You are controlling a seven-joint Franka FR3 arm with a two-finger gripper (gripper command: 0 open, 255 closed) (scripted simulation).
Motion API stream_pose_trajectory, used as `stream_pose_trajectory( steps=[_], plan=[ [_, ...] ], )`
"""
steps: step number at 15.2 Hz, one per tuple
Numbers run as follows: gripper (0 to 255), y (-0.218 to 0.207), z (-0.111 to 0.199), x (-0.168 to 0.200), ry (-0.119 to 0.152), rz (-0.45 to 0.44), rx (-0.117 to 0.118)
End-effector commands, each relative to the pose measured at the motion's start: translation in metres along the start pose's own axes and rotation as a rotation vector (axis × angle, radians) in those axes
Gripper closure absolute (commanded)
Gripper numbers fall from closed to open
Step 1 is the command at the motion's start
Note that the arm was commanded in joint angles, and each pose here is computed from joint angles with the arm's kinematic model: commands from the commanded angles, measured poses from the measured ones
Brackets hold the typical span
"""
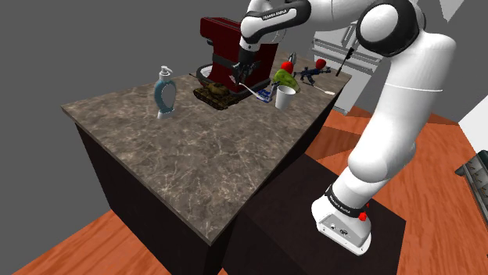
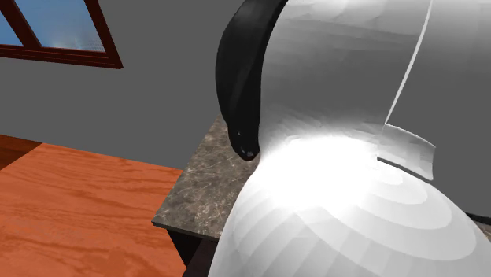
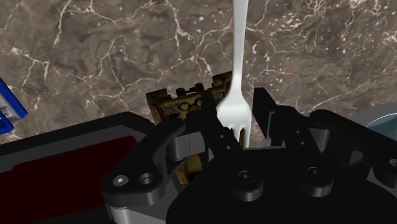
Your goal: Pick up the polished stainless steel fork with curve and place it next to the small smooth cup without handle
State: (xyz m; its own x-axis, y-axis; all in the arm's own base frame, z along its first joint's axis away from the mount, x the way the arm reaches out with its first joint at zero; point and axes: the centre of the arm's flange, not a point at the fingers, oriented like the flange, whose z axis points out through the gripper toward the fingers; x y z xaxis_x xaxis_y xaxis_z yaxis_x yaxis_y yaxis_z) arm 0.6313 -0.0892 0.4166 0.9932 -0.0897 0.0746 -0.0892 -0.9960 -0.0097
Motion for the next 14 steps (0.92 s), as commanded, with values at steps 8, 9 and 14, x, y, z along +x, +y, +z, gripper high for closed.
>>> stream_pose_trajectory(
  steps=[8, 9, 14],
  plan=[
    [255, 0.117, 0.0, 0.02, 0.0, -0.001, 0.0],
    [255, 0.13, 0.0, 0.022, 0.0, -0.001, 0.0],
    [255, 0.196, 0.0, 0.032, 0.0, -0.001, 0.0]
  ],
)
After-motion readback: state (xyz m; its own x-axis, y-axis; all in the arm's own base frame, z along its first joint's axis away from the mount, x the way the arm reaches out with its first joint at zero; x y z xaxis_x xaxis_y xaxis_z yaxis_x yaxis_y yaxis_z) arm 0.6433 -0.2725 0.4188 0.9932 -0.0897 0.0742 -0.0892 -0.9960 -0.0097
